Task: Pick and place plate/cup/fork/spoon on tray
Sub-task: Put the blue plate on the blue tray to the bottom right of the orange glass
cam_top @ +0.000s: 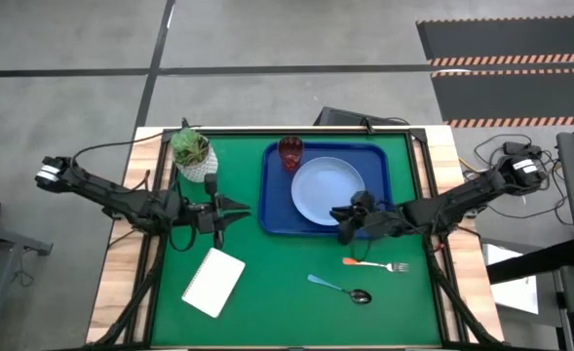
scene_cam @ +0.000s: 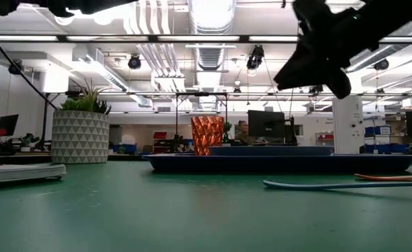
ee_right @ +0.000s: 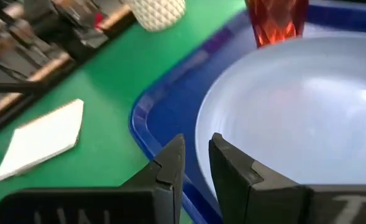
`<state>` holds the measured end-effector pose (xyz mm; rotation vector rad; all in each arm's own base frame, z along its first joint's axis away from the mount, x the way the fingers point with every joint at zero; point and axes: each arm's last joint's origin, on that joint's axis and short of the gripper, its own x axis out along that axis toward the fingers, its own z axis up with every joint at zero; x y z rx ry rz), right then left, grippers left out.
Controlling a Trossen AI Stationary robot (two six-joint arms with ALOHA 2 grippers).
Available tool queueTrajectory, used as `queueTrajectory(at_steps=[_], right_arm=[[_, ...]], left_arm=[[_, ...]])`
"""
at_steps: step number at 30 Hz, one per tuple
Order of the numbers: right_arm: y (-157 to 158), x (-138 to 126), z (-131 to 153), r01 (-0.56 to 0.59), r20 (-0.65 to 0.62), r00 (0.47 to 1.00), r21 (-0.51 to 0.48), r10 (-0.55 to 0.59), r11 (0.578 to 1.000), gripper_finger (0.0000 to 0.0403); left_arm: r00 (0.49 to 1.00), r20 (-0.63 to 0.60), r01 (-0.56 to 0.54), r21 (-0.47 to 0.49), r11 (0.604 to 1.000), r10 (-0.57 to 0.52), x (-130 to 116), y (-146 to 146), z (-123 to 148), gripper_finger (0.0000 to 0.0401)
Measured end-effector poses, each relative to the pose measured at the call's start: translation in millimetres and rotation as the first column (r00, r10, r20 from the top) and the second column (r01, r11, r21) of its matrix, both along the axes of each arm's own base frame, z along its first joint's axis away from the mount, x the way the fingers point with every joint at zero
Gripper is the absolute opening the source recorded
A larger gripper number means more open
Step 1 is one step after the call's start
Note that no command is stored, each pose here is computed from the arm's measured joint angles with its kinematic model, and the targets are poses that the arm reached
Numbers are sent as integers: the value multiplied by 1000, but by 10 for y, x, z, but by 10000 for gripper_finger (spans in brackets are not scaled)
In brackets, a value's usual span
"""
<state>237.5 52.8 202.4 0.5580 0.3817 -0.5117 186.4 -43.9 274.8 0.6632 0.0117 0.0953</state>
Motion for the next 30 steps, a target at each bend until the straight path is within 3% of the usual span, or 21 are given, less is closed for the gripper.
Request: queueTrajectory(at_steps=[7, 11, 24, 30], right_arm=[[-54, 161, 147, 94, -198, 977, 57, -81, 994, 33], [-78, 239, 178, 95, -229, 971, 75, -76, 993, 11], [-198, 548, 189, 133, -250, 962, 76, -110, 988, 9], [-395, 799, 184, 132, -354, 931, 90, -93, 987, 9]], left_arm=[[998, 66, 2, -26, 1000, 0, -108, 31, 109, 45], [995, 96, 3, -36, 999, 1, -160, 46, 157, 45], [995, 97, 4, -38, 999, 0, -186, 53, 145, 45], [995, 95, 4, -37, 999, -1, -190, 54, 139, 45]])
